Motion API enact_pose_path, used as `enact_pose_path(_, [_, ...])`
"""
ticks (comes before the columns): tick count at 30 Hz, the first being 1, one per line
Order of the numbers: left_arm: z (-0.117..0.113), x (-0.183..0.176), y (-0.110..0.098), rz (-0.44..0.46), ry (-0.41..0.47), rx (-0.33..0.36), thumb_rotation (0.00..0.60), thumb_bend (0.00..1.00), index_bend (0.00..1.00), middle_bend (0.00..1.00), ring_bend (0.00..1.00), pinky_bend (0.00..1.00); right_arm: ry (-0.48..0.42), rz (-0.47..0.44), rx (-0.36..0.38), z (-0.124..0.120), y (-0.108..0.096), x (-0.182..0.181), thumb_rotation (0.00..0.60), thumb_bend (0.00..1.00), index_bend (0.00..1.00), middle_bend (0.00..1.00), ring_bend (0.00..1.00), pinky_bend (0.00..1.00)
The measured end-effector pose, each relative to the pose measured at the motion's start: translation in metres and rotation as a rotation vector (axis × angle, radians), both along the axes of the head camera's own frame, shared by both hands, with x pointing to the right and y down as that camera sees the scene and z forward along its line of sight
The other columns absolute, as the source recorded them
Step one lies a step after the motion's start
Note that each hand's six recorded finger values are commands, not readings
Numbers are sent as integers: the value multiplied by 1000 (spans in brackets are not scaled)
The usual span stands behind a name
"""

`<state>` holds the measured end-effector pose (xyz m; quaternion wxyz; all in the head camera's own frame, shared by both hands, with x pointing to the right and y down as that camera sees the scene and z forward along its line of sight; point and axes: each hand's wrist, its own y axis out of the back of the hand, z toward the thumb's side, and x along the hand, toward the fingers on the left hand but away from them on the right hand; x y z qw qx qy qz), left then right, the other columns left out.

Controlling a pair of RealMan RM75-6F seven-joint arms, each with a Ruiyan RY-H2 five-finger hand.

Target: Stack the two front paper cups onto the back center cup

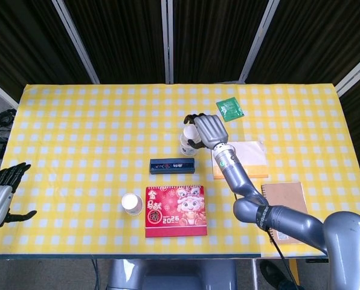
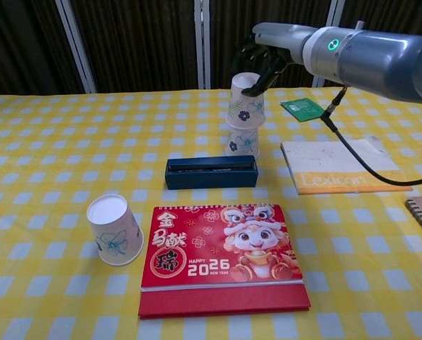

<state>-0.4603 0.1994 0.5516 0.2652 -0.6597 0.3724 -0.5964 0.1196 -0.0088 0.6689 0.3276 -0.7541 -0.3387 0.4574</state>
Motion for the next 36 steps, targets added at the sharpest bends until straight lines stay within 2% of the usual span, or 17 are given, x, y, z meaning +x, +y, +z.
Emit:
enact_pose_path(1, [0,0,0,0,0,1,600,0,0,0,0,0,2,-3,-4,1,1,0,600,200,48,47,77,238])
enact_pose_path(3, [-1,1,0,2,1,2,600,0,0,0,0,0,5,-11,-25,3,3,0,600,150,3,2,12,134])
enact_pose_path(6, [-1,0,0,0,2,3,600,0,0,0,0,0,-1,-10,-61,5,6,1,600,91,0,0,0,35])
enact_pose_path(11, [-1,0,0,-2,3,2,600,0,0,0,0,0,-6,-22,-60,0,6,1,600,79,0,0,0,3])
enact_pose_path(14, [-1,0,0,0,7,2,600,0,0,0,0,0,-10,-33,-48,-8,8,4,600,34,0,0,0,0])
enact_pose_path(16, [-2,0,0,0,11,3,600,0,0,0,0,0,-8,-45,-32,-15,10,9,600,2,0,0,0,0])
enact_pose_path(20, [-2,0,0,0,20,6,600,0,0,0,0,0,12,-68,19,-30,18,31,600,0,0,0,0,0])
enact_pose_path(26, [-2,6,0,28,44,17,600,0,0,0,0,0,80,-102,114,-52,44,89,600,0,0,0,0,0])
enact_pose_path(30, [0,15,1,68,68,30,600,0,0,0,0,0,119,-111,173,-67,74,139,600,0,0,0,0,0])
enact_pose_path(36, [9,35,4,161,102,41,600,0,0,0,0,0,119,-60,178,-85,126,207,600,0,0,0,0,0])
